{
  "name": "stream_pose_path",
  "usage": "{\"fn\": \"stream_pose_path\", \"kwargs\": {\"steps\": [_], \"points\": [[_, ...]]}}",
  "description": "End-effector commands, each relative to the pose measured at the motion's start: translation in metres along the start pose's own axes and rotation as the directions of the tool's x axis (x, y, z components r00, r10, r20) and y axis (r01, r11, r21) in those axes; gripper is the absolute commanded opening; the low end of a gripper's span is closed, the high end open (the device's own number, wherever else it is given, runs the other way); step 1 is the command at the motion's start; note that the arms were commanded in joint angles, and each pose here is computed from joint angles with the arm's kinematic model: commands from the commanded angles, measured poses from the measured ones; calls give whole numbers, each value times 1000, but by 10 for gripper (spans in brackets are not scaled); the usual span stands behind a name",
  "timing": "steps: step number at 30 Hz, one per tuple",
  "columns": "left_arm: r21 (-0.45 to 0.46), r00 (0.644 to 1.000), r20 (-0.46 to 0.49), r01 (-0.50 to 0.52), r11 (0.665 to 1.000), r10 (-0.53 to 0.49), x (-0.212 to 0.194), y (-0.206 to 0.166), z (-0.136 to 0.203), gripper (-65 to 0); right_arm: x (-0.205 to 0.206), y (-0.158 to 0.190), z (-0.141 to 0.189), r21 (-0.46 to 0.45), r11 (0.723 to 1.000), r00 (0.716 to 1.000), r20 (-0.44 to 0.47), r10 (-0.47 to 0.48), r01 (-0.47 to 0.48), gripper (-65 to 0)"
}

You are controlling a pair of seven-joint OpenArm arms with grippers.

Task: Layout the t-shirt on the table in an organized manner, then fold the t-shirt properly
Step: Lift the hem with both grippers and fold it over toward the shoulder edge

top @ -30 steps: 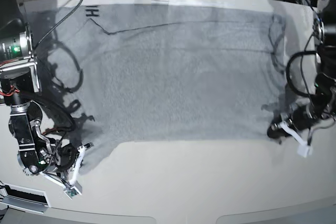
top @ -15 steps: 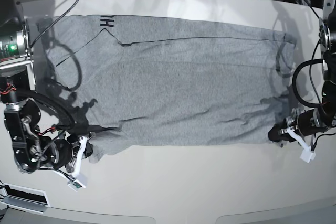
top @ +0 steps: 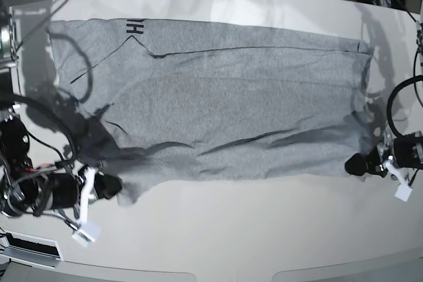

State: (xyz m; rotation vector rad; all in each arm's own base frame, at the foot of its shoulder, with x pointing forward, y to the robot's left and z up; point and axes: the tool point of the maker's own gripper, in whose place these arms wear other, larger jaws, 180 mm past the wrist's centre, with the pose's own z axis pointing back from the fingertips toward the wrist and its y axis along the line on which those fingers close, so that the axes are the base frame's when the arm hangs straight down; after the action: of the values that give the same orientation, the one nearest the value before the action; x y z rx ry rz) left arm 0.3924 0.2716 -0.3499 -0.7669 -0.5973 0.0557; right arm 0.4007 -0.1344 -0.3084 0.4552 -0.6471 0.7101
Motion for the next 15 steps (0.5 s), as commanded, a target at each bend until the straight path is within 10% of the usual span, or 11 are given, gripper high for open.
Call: {"fn": "stream_pose_path", "kwargs": {"steps": [1,15], "points": [[-13,997,74,39,999,-38,30,-8,16,-650,22,-3,16,-21,999,997,59,48,-46,-650],[22,996,75,37,999,-38,33,3,40,-650,-24,-9,42,-78,997,1000,25,11,-9,-650]]}}
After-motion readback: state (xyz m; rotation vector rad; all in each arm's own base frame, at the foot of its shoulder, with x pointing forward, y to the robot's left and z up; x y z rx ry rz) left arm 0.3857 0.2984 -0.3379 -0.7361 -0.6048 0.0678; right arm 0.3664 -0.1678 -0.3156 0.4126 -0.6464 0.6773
